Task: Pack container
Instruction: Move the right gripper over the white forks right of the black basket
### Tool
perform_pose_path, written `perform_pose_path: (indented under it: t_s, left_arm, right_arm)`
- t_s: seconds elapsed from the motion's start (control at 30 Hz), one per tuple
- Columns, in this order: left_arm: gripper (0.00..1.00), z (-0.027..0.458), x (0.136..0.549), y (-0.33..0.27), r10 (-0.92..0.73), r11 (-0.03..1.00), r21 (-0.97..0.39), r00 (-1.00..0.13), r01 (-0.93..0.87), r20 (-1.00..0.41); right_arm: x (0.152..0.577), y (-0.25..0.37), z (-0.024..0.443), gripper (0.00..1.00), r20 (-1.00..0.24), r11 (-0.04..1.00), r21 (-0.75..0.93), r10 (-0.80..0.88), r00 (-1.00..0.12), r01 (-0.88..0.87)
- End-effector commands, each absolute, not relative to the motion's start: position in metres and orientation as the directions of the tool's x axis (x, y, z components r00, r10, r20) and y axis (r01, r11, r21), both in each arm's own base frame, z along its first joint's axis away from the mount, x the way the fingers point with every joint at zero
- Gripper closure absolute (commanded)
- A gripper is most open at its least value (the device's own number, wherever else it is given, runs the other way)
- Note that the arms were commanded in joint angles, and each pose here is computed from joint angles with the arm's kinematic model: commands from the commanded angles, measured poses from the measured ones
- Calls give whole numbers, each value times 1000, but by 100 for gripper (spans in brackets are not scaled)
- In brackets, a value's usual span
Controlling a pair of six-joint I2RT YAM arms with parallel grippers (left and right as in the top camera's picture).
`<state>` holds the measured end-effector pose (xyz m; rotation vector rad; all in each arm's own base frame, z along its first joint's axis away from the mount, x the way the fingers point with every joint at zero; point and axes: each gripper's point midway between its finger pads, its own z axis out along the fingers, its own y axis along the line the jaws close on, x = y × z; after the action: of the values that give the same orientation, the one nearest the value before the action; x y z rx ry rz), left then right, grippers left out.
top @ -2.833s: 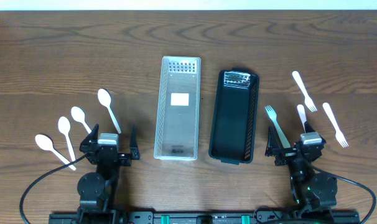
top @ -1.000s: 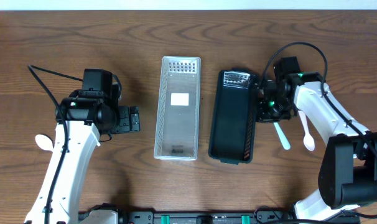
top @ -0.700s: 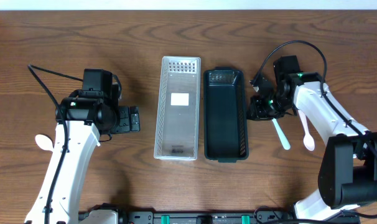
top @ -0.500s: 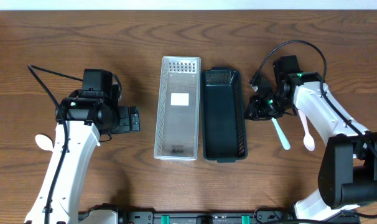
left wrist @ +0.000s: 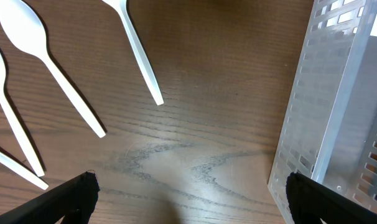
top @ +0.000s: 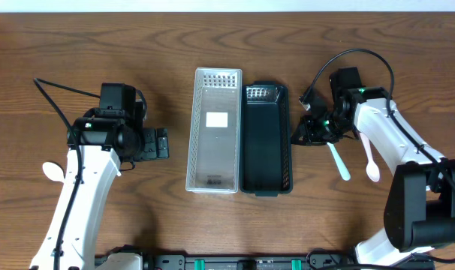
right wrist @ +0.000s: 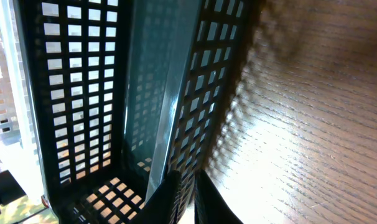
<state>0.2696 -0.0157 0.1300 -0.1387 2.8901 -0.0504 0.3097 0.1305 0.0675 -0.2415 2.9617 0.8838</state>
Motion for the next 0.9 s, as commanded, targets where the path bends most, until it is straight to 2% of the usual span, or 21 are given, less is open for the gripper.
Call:
perform_pose_path:
  t_s: [0.0, 0.2, 0.33, 0.47, 0.5, 0.57, 0.7, 0.87]
  left_arm:
    - [2, 132, 272, -14, -114, 993, -48, -963, -105, -245]
    - [2, 133, 272, -14, -113, 993, -48, -962, -105, -247]
    - [2, 135, 271, -14, -106, 994, -46, -961, -97, -256]
    - [2, 140, 271, -14, -106, 994, -49, -955, -96, -276]
    - [2, 142, 271, -14, -105, 994, -50, -954, -95, -282]
    - [2, 145, 270, -14, -95, 995, -48, -951, -84, -295]
    - [2, 156, 269, -14, -78, 997, -48, -938, -65, -338]
    - [2, 173, 265, -14, -71, 997, -53, -913, -54, -402]
  right_arm:
    - [311, 130, 67, 89, -78, 838, 525, -128, -989, -149]
    - [325, 90, 56, 87, -66, 952, 305, -8, -998, -28]
    - [345, 46, 85, 78, -126, 985, 143, 110, -986, 92]
    - [359, 2, 147, 57, -254, 985, 22, 169, -952, 169]
    - [360, -10, 165, 48, -297, 982, -10, 179, -938, 190]
    - [358, -21, 194, 1, -369, 978, -39, 175, -913, 203]
    - [337, -18, 222, 1, -414, 986, -31, 137, -900, 164]
    - [303, -13, 212, 1, -315, 987, -26, 140, -939, 156]
